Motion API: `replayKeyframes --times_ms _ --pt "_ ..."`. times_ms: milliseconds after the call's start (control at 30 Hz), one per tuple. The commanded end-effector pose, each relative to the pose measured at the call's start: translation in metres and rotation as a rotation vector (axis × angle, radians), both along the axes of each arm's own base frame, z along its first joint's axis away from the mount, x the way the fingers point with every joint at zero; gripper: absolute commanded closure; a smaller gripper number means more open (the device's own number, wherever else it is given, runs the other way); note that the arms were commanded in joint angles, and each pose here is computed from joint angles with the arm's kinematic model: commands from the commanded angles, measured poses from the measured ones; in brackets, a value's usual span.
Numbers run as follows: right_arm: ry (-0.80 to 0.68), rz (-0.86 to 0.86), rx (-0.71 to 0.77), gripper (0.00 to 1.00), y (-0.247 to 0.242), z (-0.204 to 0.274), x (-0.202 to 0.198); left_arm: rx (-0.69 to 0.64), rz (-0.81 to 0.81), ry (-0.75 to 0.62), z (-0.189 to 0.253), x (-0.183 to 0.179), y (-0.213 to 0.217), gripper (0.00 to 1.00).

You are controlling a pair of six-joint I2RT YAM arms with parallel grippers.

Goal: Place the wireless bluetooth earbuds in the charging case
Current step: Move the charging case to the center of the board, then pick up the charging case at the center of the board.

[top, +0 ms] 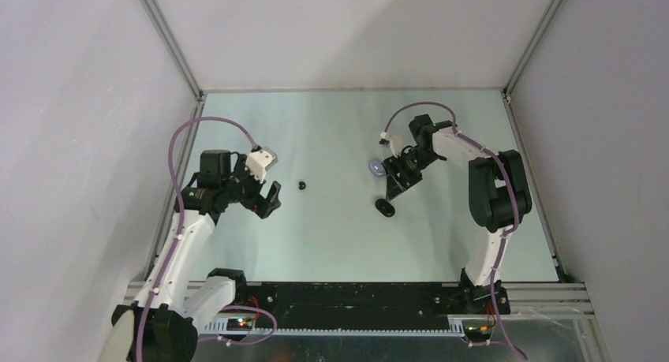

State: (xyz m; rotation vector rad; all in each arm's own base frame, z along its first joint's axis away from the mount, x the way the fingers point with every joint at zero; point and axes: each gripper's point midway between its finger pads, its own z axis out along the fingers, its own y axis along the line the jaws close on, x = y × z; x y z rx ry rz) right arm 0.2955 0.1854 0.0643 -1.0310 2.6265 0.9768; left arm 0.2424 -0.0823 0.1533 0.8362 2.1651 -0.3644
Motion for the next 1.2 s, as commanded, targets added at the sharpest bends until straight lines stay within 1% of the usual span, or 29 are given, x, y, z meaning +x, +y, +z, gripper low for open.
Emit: replayKeyframes --times_ms 0,133,200,300,400,467,600,833,1000,1167 --pt "0.027 0.015 0.01 0.3 0.006 -0.011 -0.001 -0.005 -0.018 -0.097 0.027 0.019 -0.007 0.01" --pt "0.042 -0.01 -0.007 0.33 0.005 -0.021 0.003 0.012 -0.096 -0.105 0.037 0.032 -0.02 0.01" --pt "0.048 -0.019 -0.015 0.37 0.005 -0.025 0.005 0.033 -0.118 -0.101 0.038 0.041 -0.025 0.01" --pt "0.058 -0.03 -0.024 0.44 0.005 -0.029 0.005 0.035 -0.137 -0.084 0.041 0.054 -0.034 0.01" --pt "0.078 -0.032 -0.033 0.54 0.005 -0.034 0.003 0.008 -0.178 -0.075 0.045 0.064 -0.054 0.0" --pt "0.1 -0.029 -0.038 0.57 0.007 -0.038 0.0 -0.004 -0.199 -0.081 0.045 0.068 -0.067 0.0" --pt "0.14 -0.007 -0.038 0.57 0.011 -0.041 -0.01 -0.001 -0.231 -0.089 0.04 0.07 -0.088 0.01" --pt "0.154 0.017 -0.061 0.56 0.017 -0.047 -0.017 -0.024 -0.253 -0.077 0.034 0.064 -0.104 0.01" --pt "0.189 0.001 -0.006 0.53 0.023 -0.041 -0.019 -0.028 -0.249 -0.08 0.032 0.061 -0.105 0.01" --pt "0.233 -0.024 0.043 0.5 0.029 -0.035 -0.022 -0.028 -0.253 -0.056 0.021 0.059 -0.111 0.01"
